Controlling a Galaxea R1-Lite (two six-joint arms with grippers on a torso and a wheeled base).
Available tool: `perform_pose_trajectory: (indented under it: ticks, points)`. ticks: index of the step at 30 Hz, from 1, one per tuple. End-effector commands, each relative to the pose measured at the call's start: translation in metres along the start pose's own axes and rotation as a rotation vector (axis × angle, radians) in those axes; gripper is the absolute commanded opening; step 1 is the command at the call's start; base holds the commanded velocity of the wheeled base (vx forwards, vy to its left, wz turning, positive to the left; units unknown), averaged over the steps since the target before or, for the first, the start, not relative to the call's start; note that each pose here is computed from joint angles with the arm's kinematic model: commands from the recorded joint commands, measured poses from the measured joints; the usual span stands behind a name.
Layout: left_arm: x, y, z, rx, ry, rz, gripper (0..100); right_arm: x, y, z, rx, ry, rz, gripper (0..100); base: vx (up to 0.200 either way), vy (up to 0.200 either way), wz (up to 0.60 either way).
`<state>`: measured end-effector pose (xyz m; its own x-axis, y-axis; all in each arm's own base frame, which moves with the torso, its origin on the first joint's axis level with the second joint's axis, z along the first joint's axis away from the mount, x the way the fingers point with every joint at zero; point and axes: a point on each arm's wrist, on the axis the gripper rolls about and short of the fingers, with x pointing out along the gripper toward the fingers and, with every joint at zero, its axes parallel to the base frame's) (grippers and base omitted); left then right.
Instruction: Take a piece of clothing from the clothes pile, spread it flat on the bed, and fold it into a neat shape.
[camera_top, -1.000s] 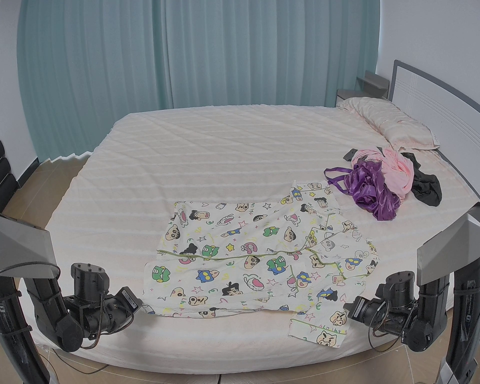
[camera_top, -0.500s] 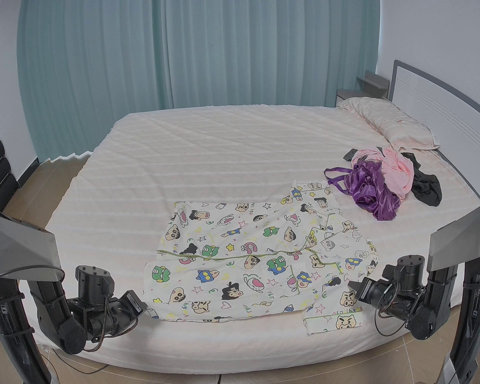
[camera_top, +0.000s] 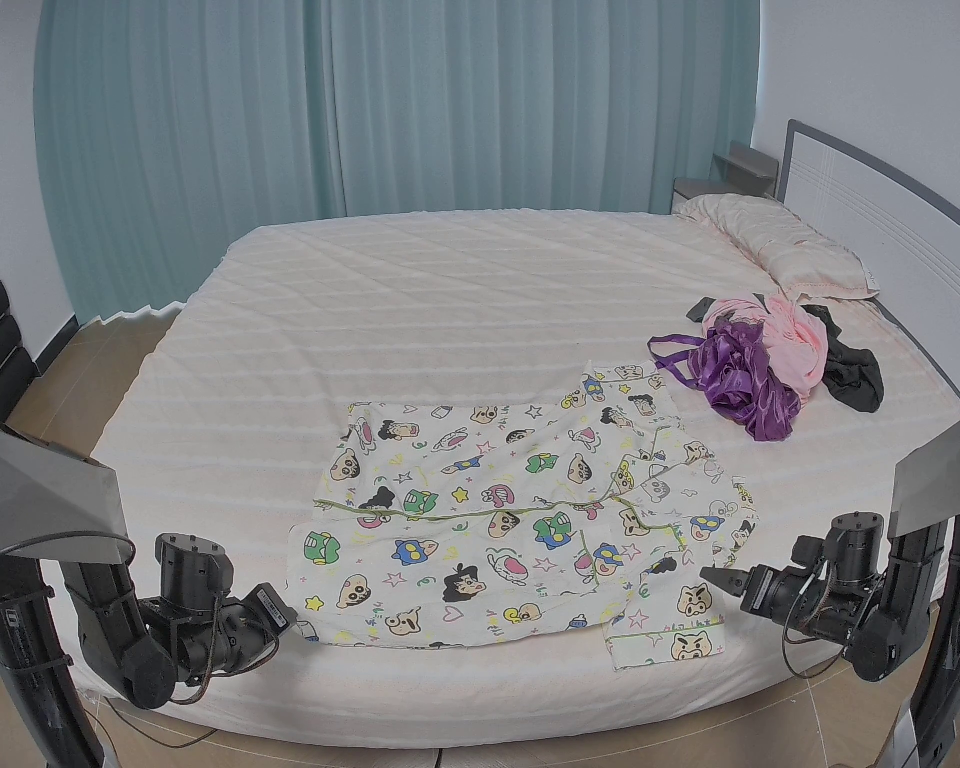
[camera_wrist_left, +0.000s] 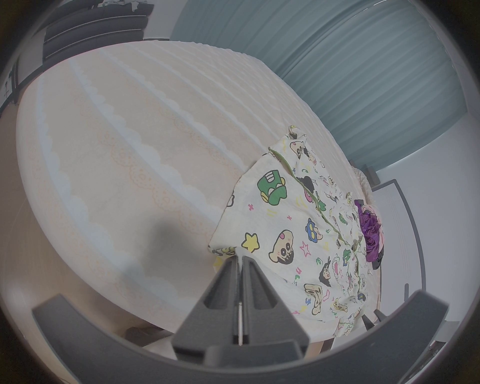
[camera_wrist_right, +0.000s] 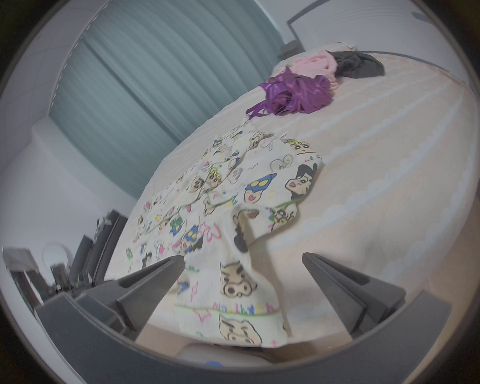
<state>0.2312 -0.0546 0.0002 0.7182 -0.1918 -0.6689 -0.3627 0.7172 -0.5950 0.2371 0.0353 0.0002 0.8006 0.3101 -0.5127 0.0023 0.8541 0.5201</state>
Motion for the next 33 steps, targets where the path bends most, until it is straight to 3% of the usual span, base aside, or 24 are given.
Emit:
perform_pose_trajectory:
  ticks: [1,8,23,24,33]
  points:
    - [0.0,0.0,-0.001,0.001,0.003,0.0,0,-0.019,-0.002,-0.009,-0.08,0.061,0.015,100,0.0,0.0,0.0]
    - [0.0,-0.002,-0.002,0.008,0.009,-0.006,0,-0.007,-0.009,-0.033,-0.128,0.201,0.009,100,0.0,0.0,0.0]
    - [0.0,-0.003,-0.004,0.012,0.011,-0.008,0,0.0,-0.006,-0.046,-0.147,0.26,0.022,100,0.0,0.0,0.0]
    - [0.0,-0.003,-0.004,0.012,0.011,-0.008,0,0.0,-0.006,-0.045,-0.146,0.256,0.021,0,0.0,0.0,0.0]
    - [-0.001,-0.003,-0.005,0.016,0.015,-0.009,0,-0.007,-0.002,-0.036,-0.139,0.212,0.024,0,0.0,0.0,0.0]
